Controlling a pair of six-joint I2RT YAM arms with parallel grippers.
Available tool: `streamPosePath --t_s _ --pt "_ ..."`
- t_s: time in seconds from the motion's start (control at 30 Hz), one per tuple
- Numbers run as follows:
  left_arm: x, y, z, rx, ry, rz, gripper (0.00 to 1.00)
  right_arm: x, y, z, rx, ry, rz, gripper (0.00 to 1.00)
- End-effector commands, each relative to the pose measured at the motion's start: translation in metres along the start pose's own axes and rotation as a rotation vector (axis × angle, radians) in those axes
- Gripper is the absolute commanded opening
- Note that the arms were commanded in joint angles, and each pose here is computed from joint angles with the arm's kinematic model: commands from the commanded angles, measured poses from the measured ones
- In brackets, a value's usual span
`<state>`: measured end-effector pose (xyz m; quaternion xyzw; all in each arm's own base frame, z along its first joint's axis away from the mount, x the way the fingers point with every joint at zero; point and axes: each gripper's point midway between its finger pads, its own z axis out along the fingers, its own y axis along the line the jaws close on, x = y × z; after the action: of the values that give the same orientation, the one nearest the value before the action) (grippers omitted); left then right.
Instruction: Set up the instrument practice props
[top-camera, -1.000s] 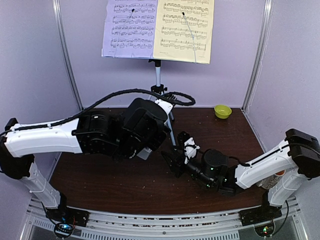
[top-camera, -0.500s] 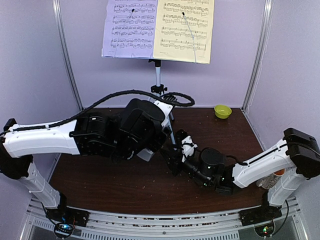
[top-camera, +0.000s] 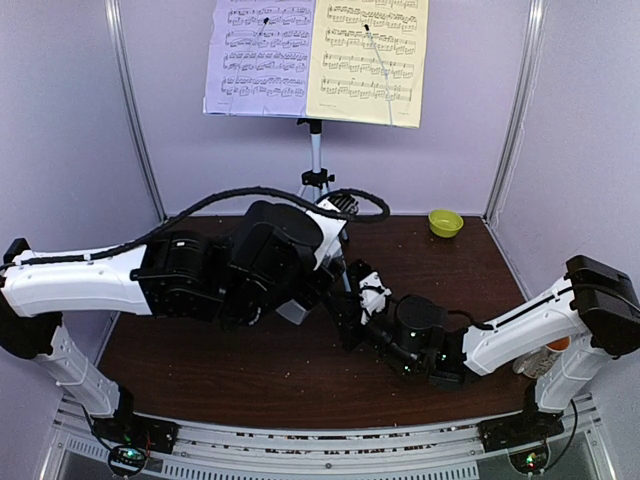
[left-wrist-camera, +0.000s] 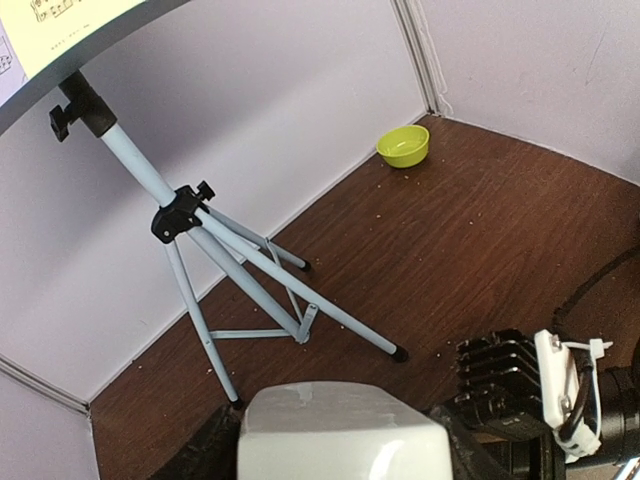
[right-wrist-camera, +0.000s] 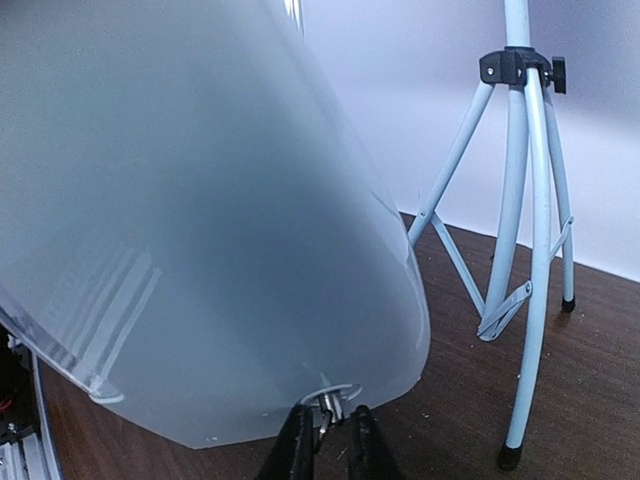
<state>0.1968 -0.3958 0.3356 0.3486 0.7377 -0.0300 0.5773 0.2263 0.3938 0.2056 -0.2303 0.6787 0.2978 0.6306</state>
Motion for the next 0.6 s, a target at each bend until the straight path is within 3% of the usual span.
streamPosePath --t_s 0.0,0.17,0.57 --pt "-0.044 0.016 -0.022 0.009 -0.145 -0.103 0.00 -0.003 -0.006 -0.003 0.037 -0.014 0.004 0.11" --pt "-0.046 0.012 -0.023 0.027 -0.155 -0.100 0.00 -0.009 -0.008 -0.008 0.037 -0.034 0.006 0.00" --pt "-0.033 0.006 -0.017 0.020 -0.162 -0.085 0.00 -0.037 0.011 -0.021 -0.118 -0.054 0.115 0.00"
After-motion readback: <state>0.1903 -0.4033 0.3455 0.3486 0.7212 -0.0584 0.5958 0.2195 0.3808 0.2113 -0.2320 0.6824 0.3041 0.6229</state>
